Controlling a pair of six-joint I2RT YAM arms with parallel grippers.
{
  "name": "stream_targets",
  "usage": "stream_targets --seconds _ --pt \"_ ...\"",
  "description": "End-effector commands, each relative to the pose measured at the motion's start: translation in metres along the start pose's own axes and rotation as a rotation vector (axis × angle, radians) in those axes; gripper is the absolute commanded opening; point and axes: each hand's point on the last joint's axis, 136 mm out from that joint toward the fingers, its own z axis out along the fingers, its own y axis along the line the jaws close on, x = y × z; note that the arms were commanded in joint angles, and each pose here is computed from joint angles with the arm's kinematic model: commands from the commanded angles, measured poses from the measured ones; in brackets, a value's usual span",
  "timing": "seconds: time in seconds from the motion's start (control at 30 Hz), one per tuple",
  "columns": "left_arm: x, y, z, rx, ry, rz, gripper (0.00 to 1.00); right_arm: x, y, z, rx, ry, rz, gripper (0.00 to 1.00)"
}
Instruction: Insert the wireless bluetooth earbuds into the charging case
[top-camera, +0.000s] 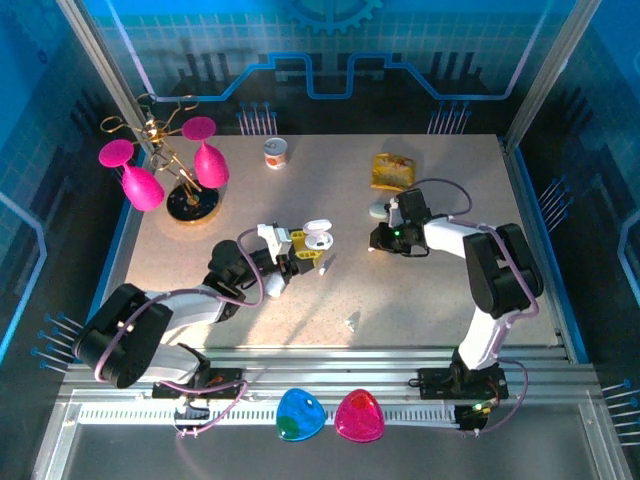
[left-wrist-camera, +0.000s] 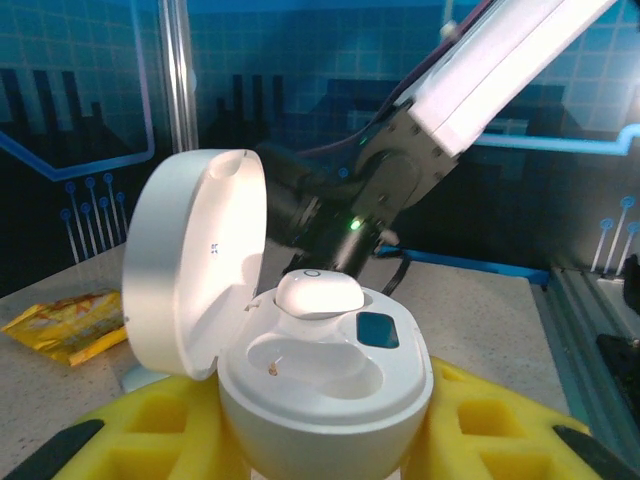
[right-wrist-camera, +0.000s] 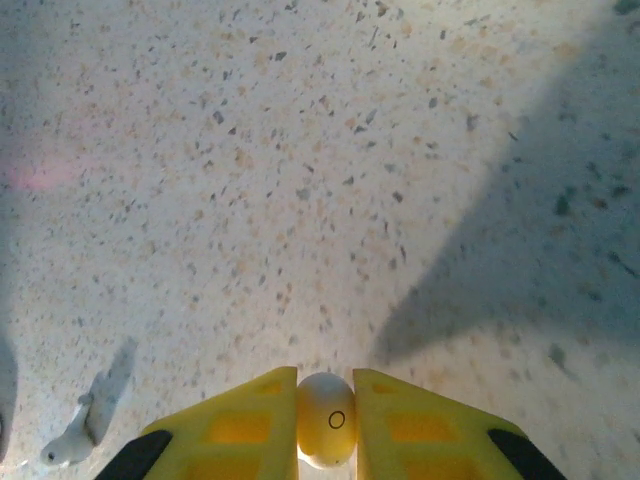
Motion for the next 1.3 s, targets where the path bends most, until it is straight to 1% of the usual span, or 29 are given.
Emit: stream_targets --seconds 0.0,0.13,0.3,0.43,0.57,0.7,0.87,1.07,1.27 --pt "0.004 0.012 0.004 -0.055 0.013 0.041 0.21 0.004 0.013 -0.030 0.024 -0.031 -0.058 0.13" --pt "0.015 0.025 0.006 -0.108 0.022 0.050 0.22 0.008 0.033 -0.062 0.042 -0.078 -0.119 0.13" --pt "0.026 0.041 0.011 -0.154 0.026 0.041 0.22 0.011 0.068 -0.101 0.036 -0.136 -0.205 0.13" --pt "0.031 0.050 0.014 -0.178 0.030 0.033 0.22 0.012 0.102 -0.127 -0.024 -0.182 -0.259 0.13" --pt "0.038 0.054 0.017 -0.178 0.042 0.018 0.21 0.014 0.144 -0.140 -0.112 -0.207 -0.322 0.13" --pt "0.040 0.054 0.018 -0.172 0.044 0.012 0.21 0.014 0.182 -0.143 -0.172 -0.217 -0.394 0.13" --pt "0.037 0.052 0.016 -0.170 0.040 0.009 0.21 0.010 0.214 -0.136 -0.178 -0.219 -0.494 0.13" --pt "0.036 0.050 0.013 -0.174 0.034 0.005 0.21 0.010 0.231 -0.119 -0.179 -0.187 -0.537 0.13" --pt "0.035 0.051 0.013 -0.183 0.034 0.002 0.21 0.017 0.237 -0.103 -0.171 -0.147 -0.561 0.13"
